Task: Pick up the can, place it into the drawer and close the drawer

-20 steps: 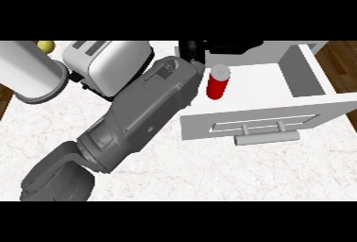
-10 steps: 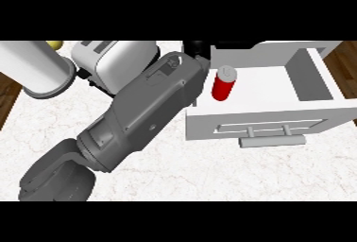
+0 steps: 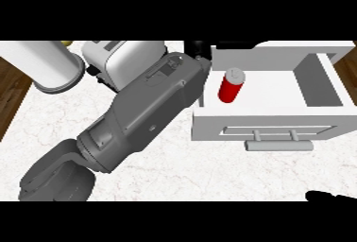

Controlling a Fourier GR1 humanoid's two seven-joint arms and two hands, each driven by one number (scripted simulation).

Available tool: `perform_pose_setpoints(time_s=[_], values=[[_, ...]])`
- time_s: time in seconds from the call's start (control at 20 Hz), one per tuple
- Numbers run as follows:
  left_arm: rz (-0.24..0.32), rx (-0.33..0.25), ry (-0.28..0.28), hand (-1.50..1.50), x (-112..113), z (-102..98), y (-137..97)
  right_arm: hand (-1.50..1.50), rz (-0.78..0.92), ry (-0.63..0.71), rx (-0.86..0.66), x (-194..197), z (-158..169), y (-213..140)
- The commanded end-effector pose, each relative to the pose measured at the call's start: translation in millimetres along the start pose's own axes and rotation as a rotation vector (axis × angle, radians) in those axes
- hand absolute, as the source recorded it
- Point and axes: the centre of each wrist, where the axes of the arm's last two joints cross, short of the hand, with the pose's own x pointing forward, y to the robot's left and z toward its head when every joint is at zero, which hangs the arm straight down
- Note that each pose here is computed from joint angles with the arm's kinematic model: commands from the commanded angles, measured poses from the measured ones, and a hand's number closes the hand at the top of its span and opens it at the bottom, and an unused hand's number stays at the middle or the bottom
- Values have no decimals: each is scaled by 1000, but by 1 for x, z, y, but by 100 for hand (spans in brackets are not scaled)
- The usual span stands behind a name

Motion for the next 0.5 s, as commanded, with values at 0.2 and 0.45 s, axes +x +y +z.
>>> perform_pose_setpoints(time_s=[0.2, 0.45], values=[[-16, 5, 1, -150, 17, -3, -4, -150, 183, -50, 49, -9, -58, 63], [-14, 24, 23, -150, 24, -15, 25, -150, 280, -45, 136, -28, -88, 83]])
